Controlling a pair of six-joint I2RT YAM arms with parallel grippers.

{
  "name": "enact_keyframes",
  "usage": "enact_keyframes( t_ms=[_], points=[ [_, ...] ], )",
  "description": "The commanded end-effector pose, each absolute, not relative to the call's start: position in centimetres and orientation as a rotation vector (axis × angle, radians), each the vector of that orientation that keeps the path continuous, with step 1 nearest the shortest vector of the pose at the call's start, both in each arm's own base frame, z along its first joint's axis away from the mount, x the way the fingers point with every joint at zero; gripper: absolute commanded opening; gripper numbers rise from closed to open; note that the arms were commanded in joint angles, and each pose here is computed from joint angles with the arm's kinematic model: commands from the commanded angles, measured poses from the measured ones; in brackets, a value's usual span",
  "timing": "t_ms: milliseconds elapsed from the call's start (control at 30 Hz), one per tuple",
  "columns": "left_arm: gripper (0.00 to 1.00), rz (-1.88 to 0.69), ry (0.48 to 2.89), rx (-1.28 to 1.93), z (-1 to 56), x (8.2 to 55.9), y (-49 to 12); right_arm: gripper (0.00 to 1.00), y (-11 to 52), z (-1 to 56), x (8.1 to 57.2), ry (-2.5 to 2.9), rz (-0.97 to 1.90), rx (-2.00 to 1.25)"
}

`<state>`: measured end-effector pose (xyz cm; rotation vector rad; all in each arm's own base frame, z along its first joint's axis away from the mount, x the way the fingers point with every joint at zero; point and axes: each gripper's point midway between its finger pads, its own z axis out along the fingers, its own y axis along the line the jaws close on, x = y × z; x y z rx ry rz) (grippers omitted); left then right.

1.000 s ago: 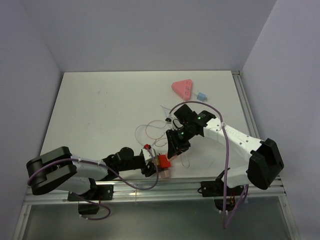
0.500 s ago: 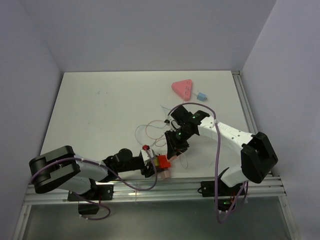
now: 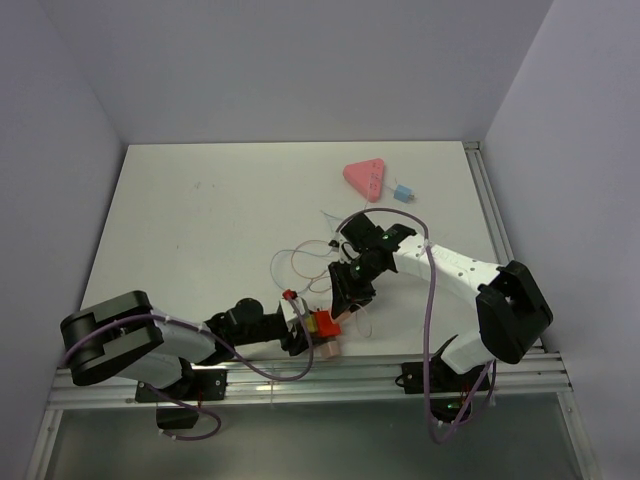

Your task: Insert the plug

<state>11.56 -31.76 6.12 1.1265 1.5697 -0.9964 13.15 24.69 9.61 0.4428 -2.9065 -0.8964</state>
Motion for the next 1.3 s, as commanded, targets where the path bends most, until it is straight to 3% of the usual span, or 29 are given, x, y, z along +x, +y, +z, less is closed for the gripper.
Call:
enact_keyframes(
  t_ms=[0, 600, 900, 1267],
  points=[
    [0.00, -1.044, 1.481, 1.083, 8.3, 11.5, -32.8, 0.00, 25.2, 9.1, 12.7, -2.878, -0.923, 0.425],
    [0.00, -1.058, 1.514, 1.078, 6.6, 10.8, -32.9, 0.00, 24.9, 9.4, 12.1, -2.858, -0.895, 0.385],
    [0.00, -1.117, 1.580, 1.067, 4.8, 10.4, -33.8, 0.00, 25.2, 6.7, 12.7, -2.903, -0.825, 0.327],
    [0.00, -1.093, 1.577, 1.070, 4.5, 10.7, -33.8, 0.00, 22.7, 4.1, 12.6, -2.993, -0.282, 0.504]
  ],
)
